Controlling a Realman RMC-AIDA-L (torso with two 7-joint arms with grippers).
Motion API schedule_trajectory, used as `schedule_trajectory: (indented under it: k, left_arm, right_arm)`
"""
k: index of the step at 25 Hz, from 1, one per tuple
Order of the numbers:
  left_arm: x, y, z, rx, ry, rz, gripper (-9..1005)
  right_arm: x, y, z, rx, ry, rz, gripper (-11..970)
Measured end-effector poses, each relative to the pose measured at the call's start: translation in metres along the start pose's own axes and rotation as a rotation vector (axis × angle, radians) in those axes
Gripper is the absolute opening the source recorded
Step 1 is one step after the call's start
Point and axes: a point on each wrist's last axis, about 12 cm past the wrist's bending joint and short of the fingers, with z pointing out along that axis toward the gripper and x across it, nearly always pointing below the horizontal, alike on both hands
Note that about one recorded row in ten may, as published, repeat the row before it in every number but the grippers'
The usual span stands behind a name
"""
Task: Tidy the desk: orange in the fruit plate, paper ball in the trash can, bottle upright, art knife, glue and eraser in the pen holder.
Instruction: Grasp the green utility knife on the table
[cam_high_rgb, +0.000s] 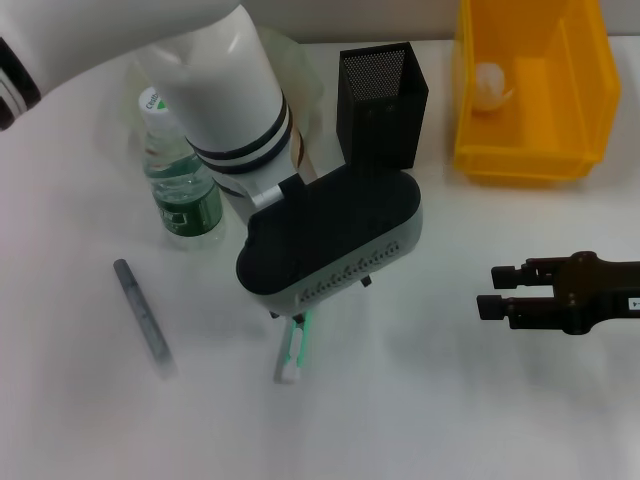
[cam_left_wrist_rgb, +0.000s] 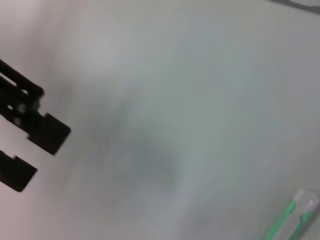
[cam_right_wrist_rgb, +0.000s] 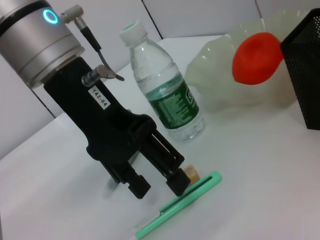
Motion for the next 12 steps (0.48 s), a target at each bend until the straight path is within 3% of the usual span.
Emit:
schedule_trajectory:
  k: [12]
  left_arm:
    - [-0.001, -0.007, 0.010, 0.053, -0.008, 0.068, 785]
  right_arm:
    - [-0.001, -0.001, 0.000, 0.002, 0.000, -0.002, 617]
